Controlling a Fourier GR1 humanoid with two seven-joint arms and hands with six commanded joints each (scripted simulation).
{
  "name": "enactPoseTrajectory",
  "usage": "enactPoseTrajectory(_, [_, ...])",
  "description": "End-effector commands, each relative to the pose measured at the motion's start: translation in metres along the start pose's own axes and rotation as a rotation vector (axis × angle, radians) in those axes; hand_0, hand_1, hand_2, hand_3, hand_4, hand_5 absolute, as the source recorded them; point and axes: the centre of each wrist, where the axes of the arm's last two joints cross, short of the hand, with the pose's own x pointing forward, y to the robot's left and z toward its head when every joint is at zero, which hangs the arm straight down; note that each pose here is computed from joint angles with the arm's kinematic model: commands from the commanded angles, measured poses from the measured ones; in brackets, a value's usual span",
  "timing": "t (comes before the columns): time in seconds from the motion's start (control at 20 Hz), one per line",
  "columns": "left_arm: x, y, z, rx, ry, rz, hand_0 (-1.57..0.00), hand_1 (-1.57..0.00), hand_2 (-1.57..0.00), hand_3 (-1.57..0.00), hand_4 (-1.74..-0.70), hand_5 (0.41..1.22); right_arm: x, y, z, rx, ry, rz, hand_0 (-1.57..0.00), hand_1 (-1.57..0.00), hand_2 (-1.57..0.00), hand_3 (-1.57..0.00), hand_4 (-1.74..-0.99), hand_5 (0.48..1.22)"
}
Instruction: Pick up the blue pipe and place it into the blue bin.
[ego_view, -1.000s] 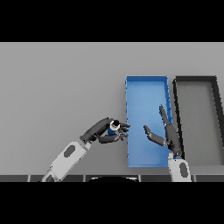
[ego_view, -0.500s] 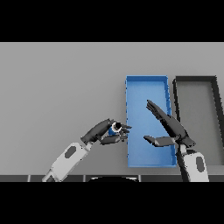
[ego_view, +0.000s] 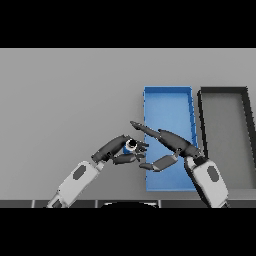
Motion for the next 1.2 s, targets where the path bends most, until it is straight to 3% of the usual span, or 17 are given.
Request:
enactPoseTrajectory(0.0, [0.002,0.002,0.002,-0.009,-0.013,0.004,-1.57,-1.57,-1.57,-1.50,-1.74,1.221,0.003,0.000,-0.006,0.019,-0.009,0.013,0.00,0.00,0.00,0.00,-1.241,0.530])
enactPoseTrajectory(0.35, [0.001,0.000,0.000,-0.026,0.009,-0.026,-1.57,-1.57,-1.57,-1.54,-1.74,1.221,0.004,0.008,-0.053,0.128,-0.010,0.017,0.00,0.00,0.00,0.00,-1.218,0.508])
enactPoseTrajectory(0.45, [0.002,0.000,0.003,-0.034,-0.001,0.012,-1.57,-1.57,-1.57,-1.48,-1.74,1.221,0.009,0.007,-0.064,0.155,-0.026,0.013,-0.05,-0.08,-0.10,-0.05,-1.245,0.506])
enactPoseTrajectory(0.5, [0.004,0.001,-0.001,-0.036,0.004,-0.035,-1.39,-1.33,-1.32,-1.29,-1.74,1.221,0.010,0.008,-0.068,0.175,-0.021,0.015,-0.18,-0.22,-0.24,-0.16,-1.294,0.509])
enactPoseTrajectory(0.55, [0.003,0.006,0.000,-0.063,0.091,-0.100,-1.18,-1.08,-1.06,-1.03,-1.68,1.221,0.011,0.008,-0.074,0.192,-0.009,0.024,-0.35,-0.38,-0.38,-0.30,-1.335,0.507])
enactPoseTrajectory(0.6, [0.006,0.006,0.000,-0.098,0.143,-0.129,-0.99,-0.88,-0.85,-0.82,-1.55,1.221,0.013,0.008,-0.080,0.206,-0.009,0.032,-0.53,-0.53,-0.53,-0.44,-1.362,0.508])
enactPoseTrajectory(0.65, [0.007,0.007,0.003,-0.089,0.169,-0.141,-0.82,-0.71,-0.68,-0.66,-1.48,1.221,0.011,0.011,-0.082,0.228,-0.024,0.031,-0.72,-0.70,-0.74,-0.63,-1.430,0.522])
enactPoseTrajectory(0.7, [0.004,0.005,0.002,-0.074,0.145,-0.131,-0.78,-0.71,-0.69,-0.58,-1.53,1.221,0.010,0.011,-0.084,0.246,-0.038,0.013,-0.89,-0.87,-0.91,-0.77,-1.486,0.550])
enactPoseTrajectory(0.8, [0.004,0.000,-0.001,-0.039,0.124,-0.101,-1.06,-1.02,-0.97,-0.94,-1.61,1.221,0.010,0.011,-0.088,0.280,-0.061,-0.044,-1.13,-1.12,-1.14,-0.96,-1.562,0.666])
enactPoseTrajectory(0.9, [0.005,0.002,0.000,-0.018,0.055,-0.048,-1.25,-1.22,-1.12,-1.17,-1.66,1.221,0.004,0.016,-0.089,0.281,-0.052,-0.095,-1.29,-1.29,-1.30,-1.18,-1.495,0.826])
enactPoseTrajectory(1.0, [0.006,0.000,-0.004,-0.013,0.015,-0.001,-1.36,-1.34,-1.25,-1.31,-1.69,1.221,0.002,0.015,-0.088,0.269,-0.082,-0.101,-1.39,-1.39,-1.40,-1.32,-1.452,0.968])
enactPoseTrajectory(1.15, [0.003,0.002,-0.001,-0.011,0.003,0.013,-1.46,-1.45,-1.37,-1.44,-1.71,1.221,0.007,0.018,-0.087,0.276,-0.096,0.006,-1.48,-1.48,-1.48,-1.44,-1.457,1.092])
